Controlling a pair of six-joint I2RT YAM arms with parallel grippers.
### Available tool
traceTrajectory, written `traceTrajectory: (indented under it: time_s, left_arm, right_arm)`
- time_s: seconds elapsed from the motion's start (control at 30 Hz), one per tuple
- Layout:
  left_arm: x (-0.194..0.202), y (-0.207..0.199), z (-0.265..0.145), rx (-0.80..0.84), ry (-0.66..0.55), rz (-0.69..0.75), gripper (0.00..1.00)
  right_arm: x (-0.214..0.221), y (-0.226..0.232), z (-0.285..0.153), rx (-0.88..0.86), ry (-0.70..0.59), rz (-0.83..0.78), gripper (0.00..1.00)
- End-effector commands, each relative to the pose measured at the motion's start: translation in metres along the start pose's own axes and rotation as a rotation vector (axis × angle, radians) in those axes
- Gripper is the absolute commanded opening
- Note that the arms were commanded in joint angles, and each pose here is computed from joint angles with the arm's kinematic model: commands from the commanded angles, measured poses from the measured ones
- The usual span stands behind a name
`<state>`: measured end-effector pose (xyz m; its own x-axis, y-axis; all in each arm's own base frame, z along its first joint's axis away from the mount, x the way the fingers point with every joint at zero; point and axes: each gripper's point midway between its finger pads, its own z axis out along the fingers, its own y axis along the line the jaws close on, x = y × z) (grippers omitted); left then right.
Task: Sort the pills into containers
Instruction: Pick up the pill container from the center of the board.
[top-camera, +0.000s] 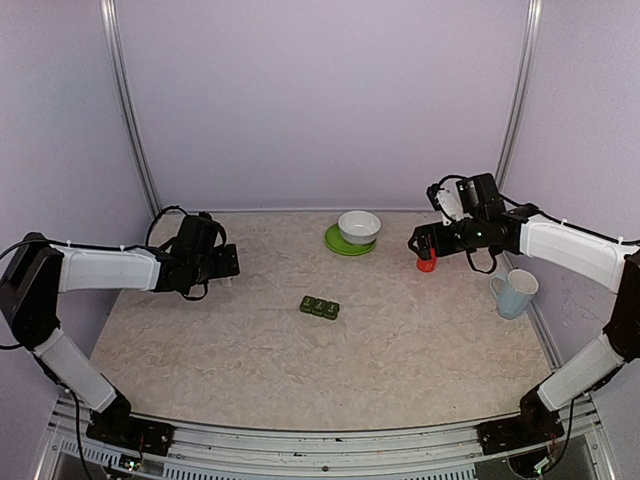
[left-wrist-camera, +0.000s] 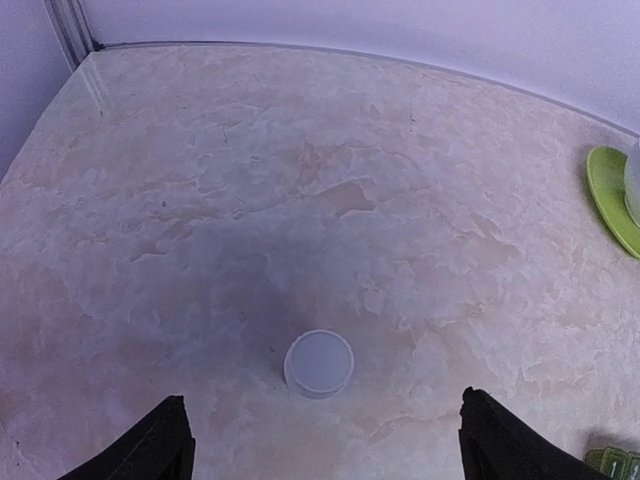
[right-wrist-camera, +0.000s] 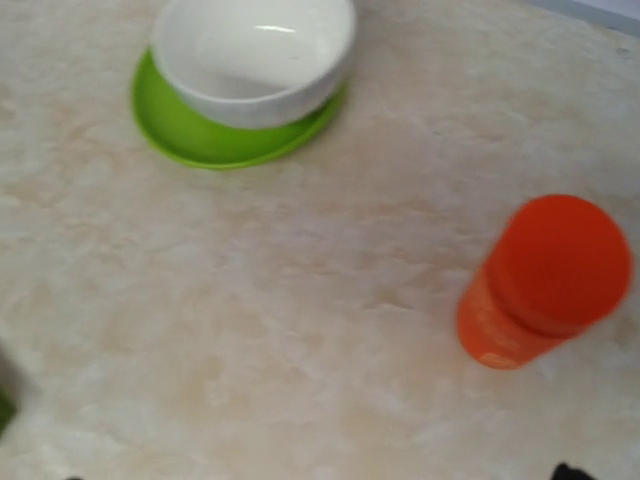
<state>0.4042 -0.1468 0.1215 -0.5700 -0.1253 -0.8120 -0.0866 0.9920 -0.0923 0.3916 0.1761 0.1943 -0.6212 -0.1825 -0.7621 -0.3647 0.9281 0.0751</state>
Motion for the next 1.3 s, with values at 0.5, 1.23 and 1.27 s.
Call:
traceTrajectory:
  time_s: [0.5, 1.23, 1.27]
  left_arm:
    - [0.011, -0.059, -0.003, 0.173, 0.023, 0.054, 0.99]
    - [0.003, -0.045, -0.044, 0.190, -0.027, 0.009, 0.99]
    - [0.003, -0.044, -0.044, 0.188, -0.027, 0.009, 0.99]
  right_arm:
    - [0.026, 0.113, 0.010, -0.365, -0.104, -0.338, 1.00]
    - [0.076, 0.225, 0.104, -0.416, 0.030, -0.692, 0.98]
    - [0.078, 0.227, 0.106, -0.417, 0.039, -0.700, 0.98]
